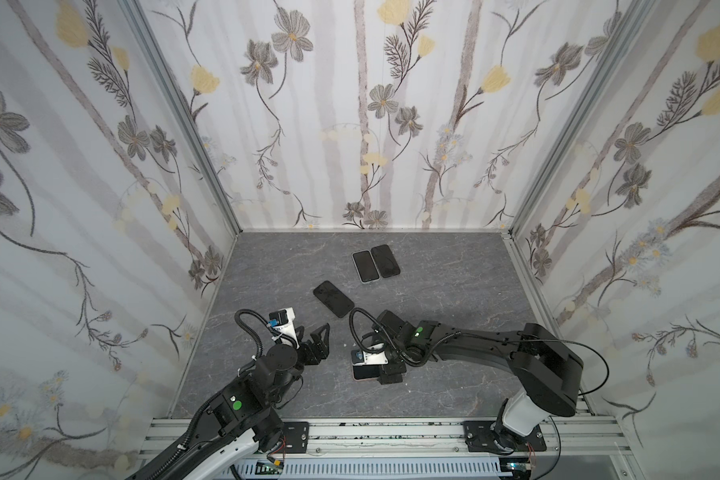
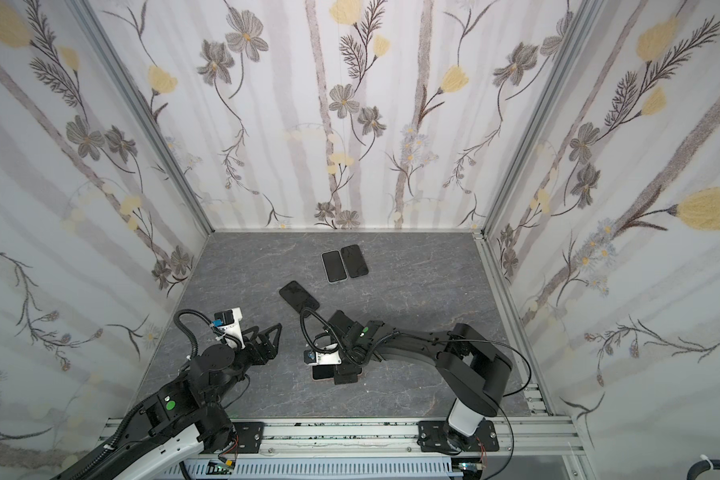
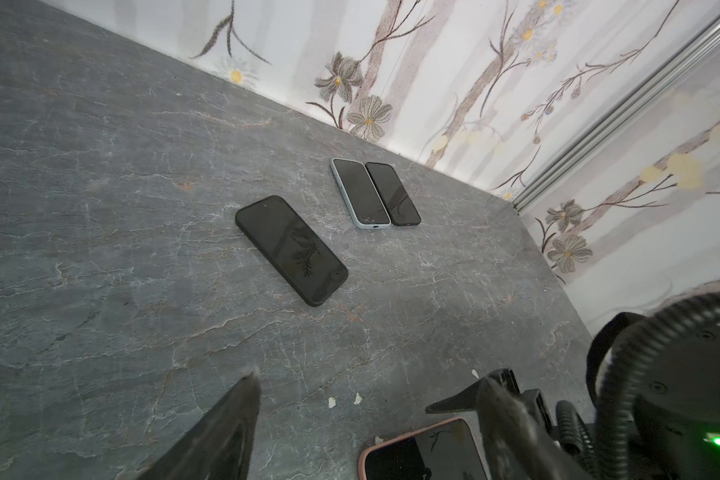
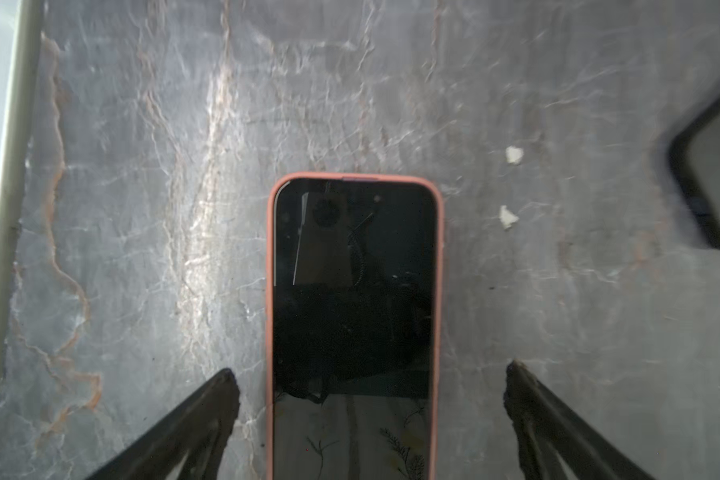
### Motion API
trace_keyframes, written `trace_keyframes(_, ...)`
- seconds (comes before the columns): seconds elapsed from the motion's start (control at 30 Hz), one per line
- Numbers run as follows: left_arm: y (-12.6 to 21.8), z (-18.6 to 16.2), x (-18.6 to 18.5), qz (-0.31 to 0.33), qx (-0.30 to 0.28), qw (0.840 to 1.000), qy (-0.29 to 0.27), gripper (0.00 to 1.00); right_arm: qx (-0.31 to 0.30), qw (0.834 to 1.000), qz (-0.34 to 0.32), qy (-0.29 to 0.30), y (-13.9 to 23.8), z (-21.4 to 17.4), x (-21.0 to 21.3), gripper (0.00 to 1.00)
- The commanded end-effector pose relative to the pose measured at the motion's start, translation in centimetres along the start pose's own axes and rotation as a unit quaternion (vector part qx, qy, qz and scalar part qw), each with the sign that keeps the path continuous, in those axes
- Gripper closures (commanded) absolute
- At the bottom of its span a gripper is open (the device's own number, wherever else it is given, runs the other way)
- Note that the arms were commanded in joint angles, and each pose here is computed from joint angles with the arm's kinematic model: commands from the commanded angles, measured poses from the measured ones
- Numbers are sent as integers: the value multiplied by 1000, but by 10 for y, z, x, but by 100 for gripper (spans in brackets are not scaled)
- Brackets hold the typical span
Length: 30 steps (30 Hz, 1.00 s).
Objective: Put the phone into the phone case
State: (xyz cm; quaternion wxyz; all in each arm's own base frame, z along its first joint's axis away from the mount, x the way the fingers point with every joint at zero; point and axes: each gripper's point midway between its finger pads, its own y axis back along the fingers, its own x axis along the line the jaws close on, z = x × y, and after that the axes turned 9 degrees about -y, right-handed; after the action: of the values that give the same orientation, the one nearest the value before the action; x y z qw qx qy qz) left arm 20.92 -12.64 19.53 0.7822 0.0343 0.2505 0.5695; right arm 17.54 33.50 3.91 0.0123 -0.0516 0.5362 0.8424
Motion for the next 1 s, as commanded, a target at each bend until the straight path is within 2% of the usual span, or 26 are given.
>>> trace_keyframes(0.0, -3, -2, 1, 7, 3, 1000, 0, 18, 13, 999, 39, 4, -10, -4, 12, 0)
trace_keyframes(0.37, -5, -4, 2, 12, 11, 1000, -3, 18, 56, 996, 72, -15, -31, -17, 18, 1)
trace_keyframes(0.5, -5, -4, 4, 17, 9, 1000, -1, 18, 71, 994, 86, -22, -34, -22, 19, 10)
trace_keyframes(0.63, -5, -5, 6, 22, 6, 1000, -1, 18, 95, 992, 75, -29, -35, -30, 11, 26)
trace_keyframes(0.7, -5, -3, 6, 23, 4, 1000, -2, 18, 107, 992, 58, -36, -35, -36, 2, 28)
trace_keyframes(0.8, -6, -3, 7, 26, 2, 1000, -3, 18, 115, 990, 29, -78, -29, -45, -18, 28)
trace_keyframes(0.97, -8, -4, 9, 33, 0, 999, -2, 19, 117, 977, -5, -176, -16, -75, -57, 29)
